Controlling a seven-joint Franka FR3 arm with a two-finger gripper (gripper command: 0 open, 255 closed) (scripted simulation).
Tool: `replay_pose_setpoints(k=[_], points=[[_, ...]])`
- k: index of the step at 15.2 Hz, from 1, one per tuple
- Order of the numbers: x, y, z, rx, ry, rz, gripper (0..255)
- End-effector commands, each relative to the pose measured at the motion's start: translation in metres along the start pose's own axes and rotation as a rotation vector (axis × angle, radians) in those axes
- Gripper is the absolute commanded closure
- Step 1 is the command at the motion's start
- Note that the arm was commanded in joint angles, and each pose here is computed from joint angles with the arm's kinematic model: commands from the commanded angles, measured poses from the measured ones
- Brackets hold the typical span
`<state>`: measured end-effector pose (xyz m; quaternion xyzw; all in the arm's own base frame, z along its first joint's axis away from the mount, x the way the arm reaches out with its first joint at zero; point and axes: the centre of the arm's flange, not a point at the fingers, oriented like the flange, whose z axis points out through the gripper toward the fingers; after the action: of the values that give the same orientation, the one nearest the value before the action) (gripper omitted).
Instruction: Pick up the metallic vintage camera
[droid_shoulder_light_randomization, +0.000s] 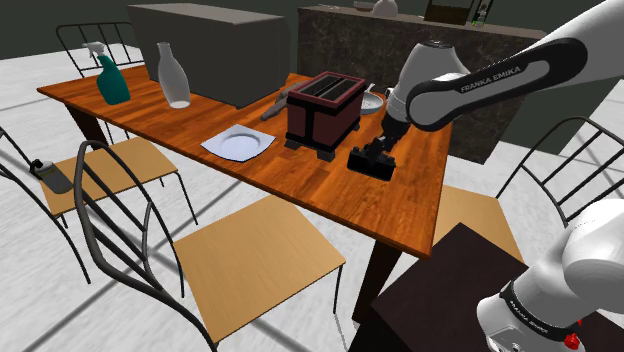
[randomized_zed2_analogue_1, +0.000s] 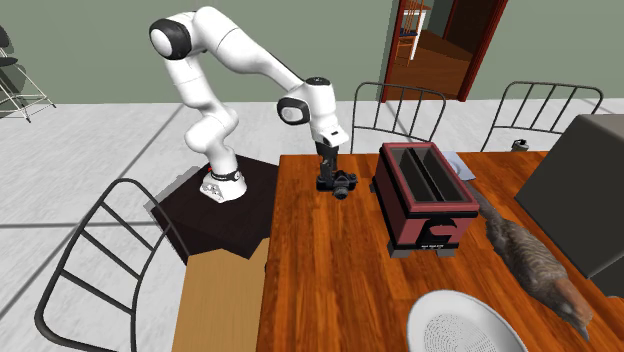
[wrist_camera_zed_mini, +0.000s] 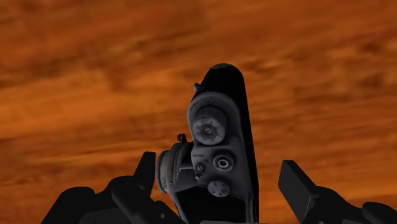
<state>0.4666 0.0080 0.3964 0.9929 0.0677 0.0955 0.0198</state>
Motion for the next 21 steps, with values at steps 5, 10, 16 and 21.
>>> replay_pose_setpoints(k=[5,10,16,21], points=[[-0.001,0.0,0.009,0.0,0.001,0.0,255],[-0.001,0.0,0.009,0.0,0.001,0.0,255],[0.002,0.001,-0.007,0.0,0.001,0.0,255],[0.007,0.002,-0.033,0.0,0.001,0.0,255]])
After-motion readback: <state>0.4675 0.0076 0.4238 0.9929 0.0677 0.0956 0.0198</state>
